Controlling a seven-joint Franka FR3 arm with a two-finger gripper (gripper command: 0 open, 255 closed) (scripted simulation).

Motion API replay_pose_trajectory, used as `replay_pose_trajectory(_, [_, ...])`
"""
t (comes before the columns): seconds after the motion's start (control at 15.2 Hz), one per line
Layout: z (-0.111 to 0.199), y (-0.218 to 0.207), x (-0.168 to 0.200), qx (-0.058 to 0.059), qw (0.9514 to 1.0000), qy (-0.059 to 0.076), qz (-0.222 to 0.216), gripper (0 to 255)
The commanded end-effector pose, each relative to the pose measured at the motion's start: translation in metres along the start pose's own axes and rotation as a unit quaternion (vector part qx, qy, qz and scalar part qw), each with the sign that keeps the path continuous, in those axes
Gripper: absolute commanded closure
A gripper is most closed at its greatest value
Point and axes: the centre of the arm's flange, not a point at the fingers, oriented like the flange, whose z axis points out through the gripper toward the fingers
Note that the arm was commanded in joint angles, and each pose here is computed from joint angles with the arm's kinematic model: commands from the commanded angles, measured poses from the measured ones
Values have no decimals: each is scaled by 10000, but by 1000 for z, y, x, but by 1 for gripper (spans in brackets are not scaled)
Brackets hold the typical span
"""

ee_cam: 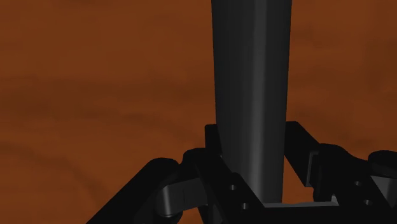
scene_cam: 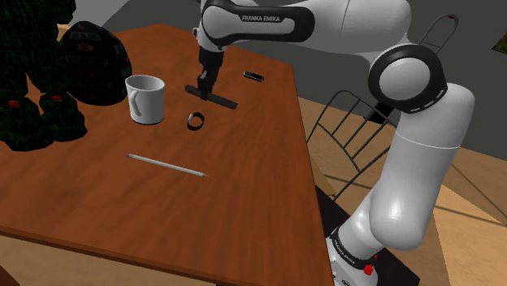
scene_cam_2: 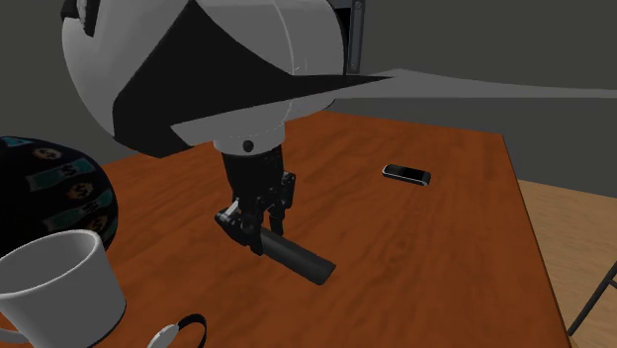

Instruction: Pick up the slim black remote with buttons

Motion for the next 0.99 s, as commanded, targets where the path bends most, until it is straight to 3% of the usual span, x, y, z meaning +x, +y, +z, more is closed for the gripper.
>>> replay_pose_trajectory(0.0, [-9,1,-1,0,10000,-5,3,255])
replay_pose_trajectory(0.92, [-73,6,0,0,10000,-5,3,255])
